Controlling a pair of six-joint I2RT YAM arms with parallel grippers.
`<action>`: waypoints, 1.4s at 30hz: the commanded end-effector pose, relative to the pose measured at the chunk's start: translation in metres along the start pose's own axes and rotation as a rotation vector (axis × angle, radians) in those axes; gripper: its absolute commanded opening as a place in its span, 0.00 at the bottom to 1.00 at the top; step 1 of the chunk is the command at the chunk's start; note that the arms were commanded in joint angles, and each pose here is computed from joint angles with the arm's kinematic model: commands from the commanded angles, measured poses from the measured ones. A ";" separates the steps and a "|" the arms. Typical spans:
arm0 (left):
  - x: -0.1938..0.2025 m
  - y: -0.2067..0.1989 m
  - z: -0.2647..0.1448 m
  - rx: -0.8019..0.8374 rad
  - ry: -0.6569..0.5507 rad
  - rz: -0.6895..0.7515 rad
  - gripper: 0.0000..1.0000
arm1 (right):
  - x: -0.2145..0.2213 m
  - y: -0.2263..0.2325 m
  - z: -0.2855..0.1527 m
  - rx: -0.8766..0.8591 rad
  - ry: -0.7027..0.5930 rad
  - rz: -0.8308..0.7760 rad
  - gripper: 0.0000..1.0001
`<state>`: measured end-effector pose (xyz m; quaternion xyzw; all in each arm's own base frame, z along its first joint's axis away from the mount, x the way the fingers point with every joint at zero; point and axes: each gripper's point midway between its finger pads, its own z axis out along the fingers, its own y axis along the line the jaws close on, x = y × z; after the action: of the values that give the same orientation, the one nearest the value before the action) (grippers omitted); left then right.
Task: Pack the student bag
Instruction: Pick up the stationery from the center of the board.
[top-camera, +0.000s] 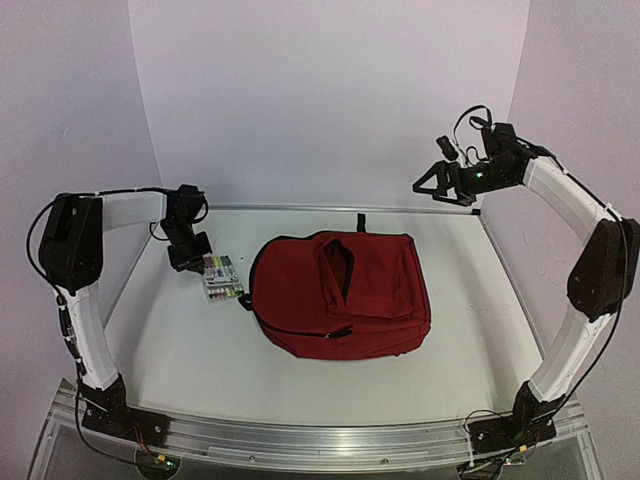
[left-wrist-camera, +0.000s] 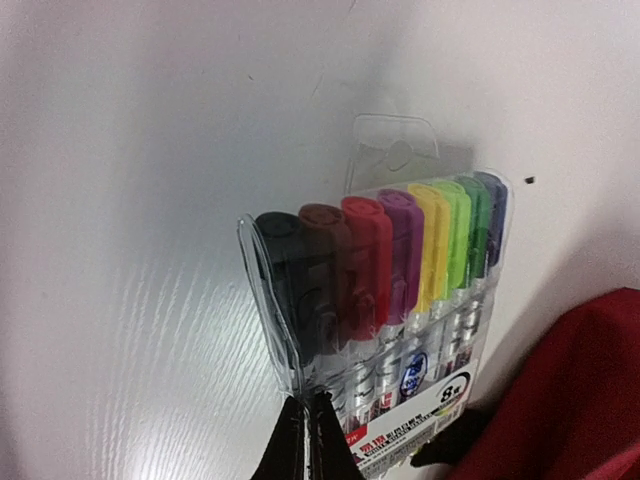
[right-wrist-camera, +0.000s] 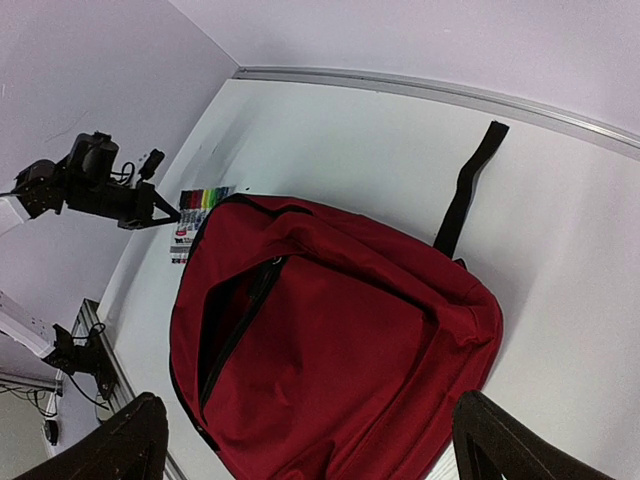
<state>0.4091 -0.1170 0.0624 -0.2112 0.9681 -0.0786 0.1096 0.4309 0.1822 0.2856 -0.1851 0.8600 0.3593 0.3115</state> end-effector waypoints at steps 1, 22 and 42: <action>-0.036 -0.023 -0.088 0.076 -0.194 0.066 0.00 | -0.002 0.014 0.004 -0.050 -0.001 -0.015 0.98; 0.077 -0.266 -0.263 0.903 -0.299 0.647 0.00 | 0.022 0.148 0.043 -0.430 0.120 -0.047 0.98; 0.127 -0.307 -0.271 1.042 -0.227 0.711 0.00 | 0.022 0.151 0.074 -0.431 0.138 0.049 0.21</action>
<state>0.3589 -0.4156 0.3136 0.1855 0.8389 -0.4281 0.2803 0.3570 0.3315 0.2959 -0.2477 0.7942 0.5255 0.1782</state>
